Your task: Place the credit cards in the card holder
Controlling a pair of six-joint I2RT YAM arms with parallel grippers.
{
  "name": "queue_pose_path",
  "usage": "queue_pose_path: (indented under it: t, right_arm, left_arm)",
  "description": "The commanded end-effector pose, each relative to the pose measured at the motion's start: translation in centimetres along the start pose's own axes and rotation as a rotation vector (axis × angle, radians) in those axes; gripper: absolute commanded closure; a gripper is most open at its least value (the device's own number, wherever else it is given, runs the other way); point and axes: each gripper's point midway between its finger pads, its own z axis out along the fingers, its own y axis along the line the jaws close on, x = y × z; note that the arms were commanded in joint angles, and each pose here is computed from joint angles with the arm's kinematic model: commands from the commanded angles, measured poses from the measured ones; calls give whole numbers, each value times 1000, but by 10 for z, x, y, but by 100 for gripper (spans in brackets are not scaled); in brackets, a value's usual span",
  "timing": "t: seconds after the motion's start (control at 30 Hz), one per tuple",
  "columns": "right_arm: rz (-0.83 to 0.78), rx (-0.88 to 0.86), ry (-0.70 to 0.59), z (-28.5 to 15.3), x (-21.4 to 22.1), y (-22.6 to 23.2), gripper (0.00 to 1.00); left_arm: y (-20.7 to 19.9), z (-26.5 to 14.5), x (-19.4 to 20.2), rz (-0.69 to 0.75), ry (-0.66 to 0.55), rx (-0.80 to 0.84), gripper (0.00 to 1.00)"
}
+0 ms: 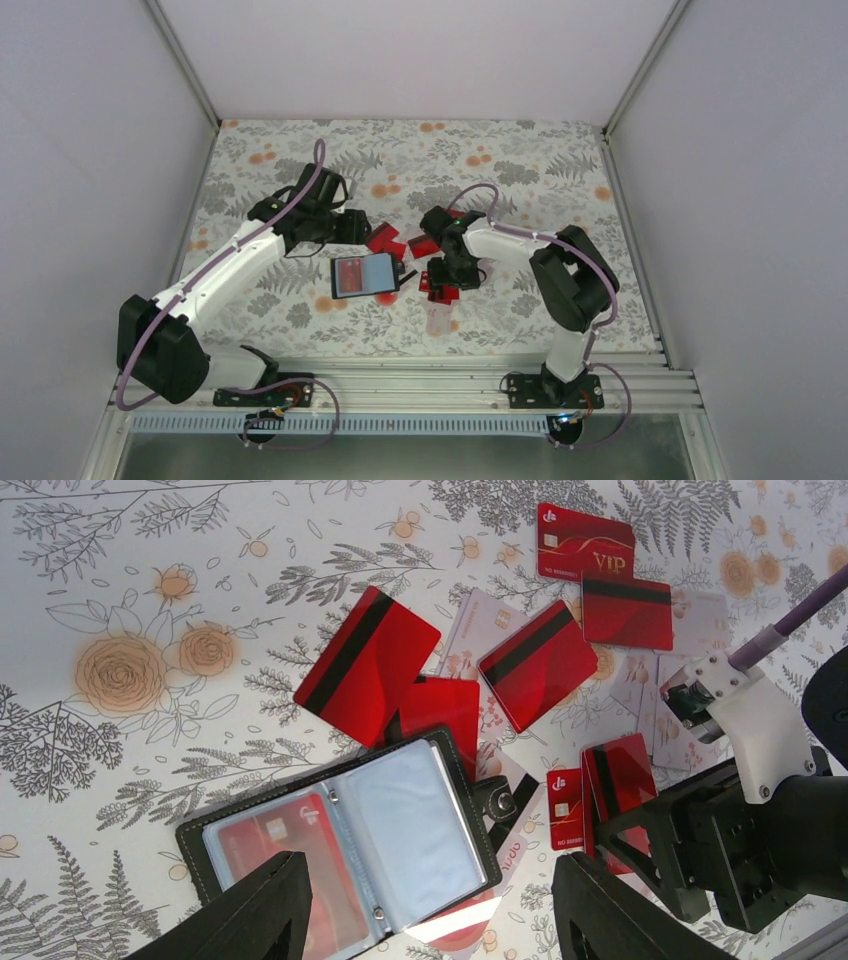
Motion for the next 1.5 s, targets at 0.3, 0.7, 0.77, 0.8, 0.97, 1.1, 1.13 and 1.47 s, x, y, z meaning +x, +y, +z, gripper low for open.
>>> queue_pose_path:
  t: [0.3,0.7,0.77,0.8,0.97,1.1,1.13,1.47]
  right_arm:
    - [9,97,89,45,37,-33,50]
    - [-3,92,-1,21,32,-38,51]
    - [-6,81,-24,15,28,-36,52]
    - [-7,75,-34,12,26,-34,53]
    - [-32,-23,-81,0,17,-15,61]
    - [-35,-24,-79,0,17,-15,62]
    - [-32,-23,-80,0,17,-15,64]
    - [-28,-52,-120,-23,12,-9,75]
  left_arm:
    - [3,0,2,39,-4,-14,38]
    - [-2,5,-2,8,5,3,38]
    - [-2,6,-2,2,7,4,38]
    - [-2,7,-3,-2,7,4,38]
    - [-4,9,-3,-16,11,7,38]
    - [-5,10,-2,-19,14,9,38]
    - [-5,11,-1,-21,17,9,38]
    - [-6,14,2,-20,26,8,39]
